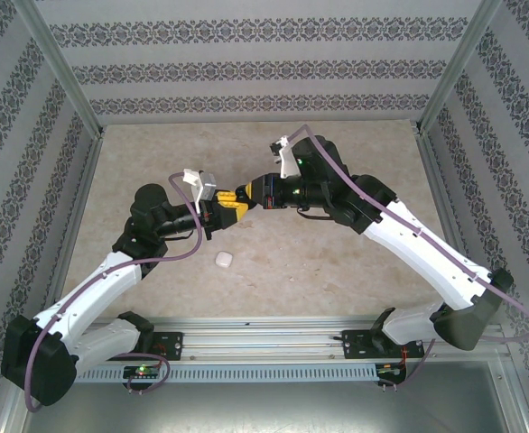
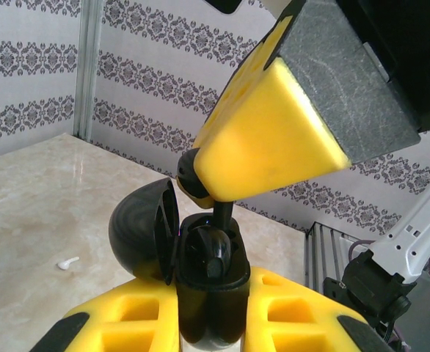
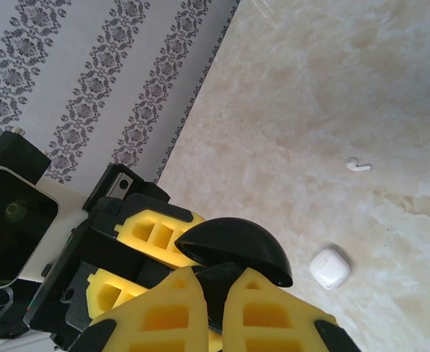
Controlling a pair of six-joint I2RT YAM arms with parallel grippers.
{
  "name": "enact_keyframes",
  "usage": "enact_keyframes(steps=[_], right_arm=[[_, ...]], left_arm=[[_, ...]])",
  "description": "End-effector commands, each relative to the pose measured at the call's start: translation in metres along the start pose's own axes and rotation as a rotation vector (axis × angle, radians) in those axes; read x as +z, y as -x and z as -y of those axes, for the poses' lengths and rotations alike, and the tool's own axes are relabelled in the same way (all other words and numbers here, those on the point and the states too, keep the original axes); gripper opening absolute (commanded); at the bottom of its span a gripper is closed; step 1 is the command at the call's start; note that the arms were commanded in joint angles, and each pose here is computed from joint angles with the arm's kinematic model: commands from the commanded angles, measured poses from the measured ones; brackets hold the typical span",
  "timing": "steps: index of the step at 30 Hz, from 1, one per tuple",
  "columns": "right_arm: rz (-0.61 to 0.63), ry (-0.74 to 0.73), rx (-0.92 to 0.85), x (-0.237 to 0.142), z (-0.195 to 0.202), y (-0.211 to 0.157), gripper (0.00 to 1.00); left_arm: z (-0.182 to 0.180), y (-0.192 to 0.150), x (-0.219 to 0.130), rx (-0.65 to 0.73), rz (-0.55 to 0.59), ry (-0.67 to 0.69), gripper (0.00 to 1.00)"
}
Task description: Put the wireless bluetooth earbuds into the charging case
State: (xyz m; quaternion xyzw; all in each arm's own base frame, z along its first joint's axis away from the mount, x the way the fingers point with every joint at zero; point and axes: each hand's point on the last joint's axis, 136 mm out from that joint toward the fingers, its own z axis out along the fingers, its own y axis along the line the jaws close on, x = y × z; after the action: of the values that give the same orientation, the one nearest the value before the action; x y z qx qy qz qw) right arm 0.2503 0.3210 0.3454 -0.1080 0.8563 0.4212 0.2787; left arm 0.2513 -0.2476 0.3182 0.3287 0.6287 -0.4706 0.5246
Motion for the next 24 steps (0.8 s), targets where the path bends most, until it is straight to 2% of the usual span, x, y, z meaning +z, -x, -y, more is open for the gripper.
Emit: enact_keyframes(steps=[1, 10, 24], right_arm=[[-0.027, -0.026, -0.019, 0.005, 0.007, -0.010, 0.07], [-0.047, -0.045, -0.029, 0.007, 0.009, -0.015, 0.08], [-0.059, -0.099, -0.034, 0.006, 0.017, -0.019, 0.19]], left_arm=[[0.007, 0.008, -0.001, 0.015, 0.019, -0.021, 0.00], [0.007, 0.009, -0.001, 0.017, 0.021, -0.020, 0.00], [0.009, 0.011, -0.002, 0.021, 0.024, -0.021, 0.00]])
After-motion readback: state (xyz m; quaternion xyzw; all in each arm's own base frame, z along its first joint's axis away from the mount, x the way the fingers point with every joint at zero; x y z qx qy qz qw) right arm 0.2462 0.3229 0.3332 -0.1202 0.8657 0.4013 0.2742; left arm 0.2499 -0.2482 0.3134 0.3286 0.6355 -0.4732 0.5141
